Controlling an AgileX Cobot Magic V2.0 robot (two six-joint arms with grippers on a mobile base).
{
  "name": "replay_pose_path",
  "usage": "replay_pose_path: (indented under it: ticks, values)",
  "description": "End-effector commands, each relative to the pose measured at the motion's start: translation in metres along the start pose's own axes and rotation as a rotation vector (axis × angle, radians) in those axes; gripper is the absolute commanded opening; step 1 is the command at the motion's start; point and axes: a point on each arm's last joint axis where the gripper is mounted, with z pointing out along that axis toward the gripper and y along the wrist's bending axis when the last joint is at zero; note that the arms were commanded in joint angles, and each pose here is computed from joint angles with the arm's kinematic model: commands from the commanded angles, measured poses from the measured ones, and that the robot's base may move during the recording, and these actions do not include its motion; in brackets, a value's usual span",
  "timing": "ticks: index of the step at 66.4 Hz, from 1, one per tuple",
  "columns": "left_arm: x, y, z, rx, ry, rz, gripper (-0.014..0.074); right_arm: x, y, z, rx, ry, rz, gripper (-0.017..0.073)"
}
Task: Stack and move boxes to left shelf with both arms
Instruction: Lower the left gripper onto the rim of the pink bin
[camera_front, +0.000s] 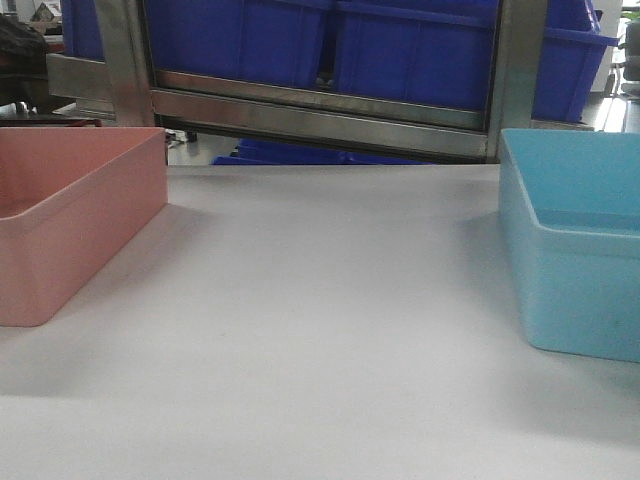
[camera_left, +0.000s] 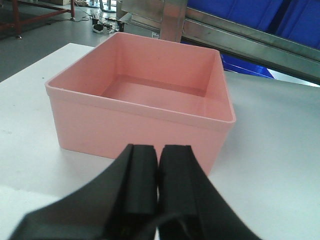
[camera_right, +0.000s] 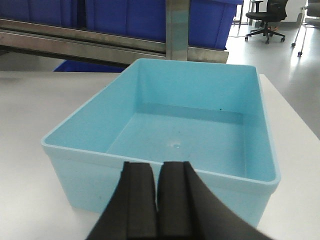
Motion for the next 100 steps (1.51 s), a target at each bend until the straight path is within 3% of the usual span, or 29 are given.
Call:
replay_pose_path:
  ticks: [1,22,32,41,48,59,71,78,82,86,92,96,100]
  values:
    - [0.002,0.000,0.000,0.006,-0.064,-0.005,-0.0010,-0.015,0.000,-0.003,0.001,-0.123,-0.017,0.0053]
    - [0.002,0.000,0.000,0.007,-0.066,-0.005,-0.0010,-0.015,0.000,-0.003,0.001,-0.123,-0.017,0.0053]
    - [-0.004,0.000,0.000,0.014,-0.127,-0.007,-0.0010,-0.015,0.000,-0.003,0.001,-0.123,-0.017,0.0053]
    - [-0.026,-0.003,-0.005,0.034,-0.332,-0.007,-0.0010,-0.015,0.000,-0.003,0.001,-0.123,-0.017,0.0053]
    - [-0.056,-0.007,-0.008,0.037,-0.339,-0.003,-0.0010,-0.015,0.000,-0.003,0.001,-0.123,-0.017,0.0053]
    - [-0.125,-0.016,0.002,0.006,-0.220,0.127,0.0032,-0.015,0.000,-0.003,0.001,-0.123,-0.017,0.0053]
    - [-0.193,-0.023,0.044,-0.035,-0.013,0.128,0.0291,-0.015,0.000,-0.003,0.001,-0.123,-0.017,0.0053]
    - [-0.208,-0.023,0.080,-0.068,0.177,0.133,0.0408,-0.015,0.000,-0.003,0.001,-0.123,-0.017,0.0053]
    - [-0.217,-0.022,0.101,-0.093,0.273,0.151,0.0432,-0.015,0.000,-0.003,0.001,-0.123,-0.017,0.0053]
    - [-0.221,-0.019,0.124,-0.127,0.399,0.201,0.0432,-0.015,0.000,-0.003,0.001,-0.123,-0.017,0.0053]
    - [-0.223,-0.014,0.162,-0.129,0.597,0.334,0.0432,-0.015,0.000,-0.003,0.001,-0.123,-0.017,0.0053]
    - [-0.225,-0.006,0.190,-0.124,0.697,0.369,0.0432,-0.015,0.000,-0.003,0.001,-0.123,-0.017,0.0053]
    - [-0.226,0.006,0.215,-0.106,0.777,0.362,0.0432,-0.015,0.000,-0.003,0.001,-0.123,-0.017,0.0053]
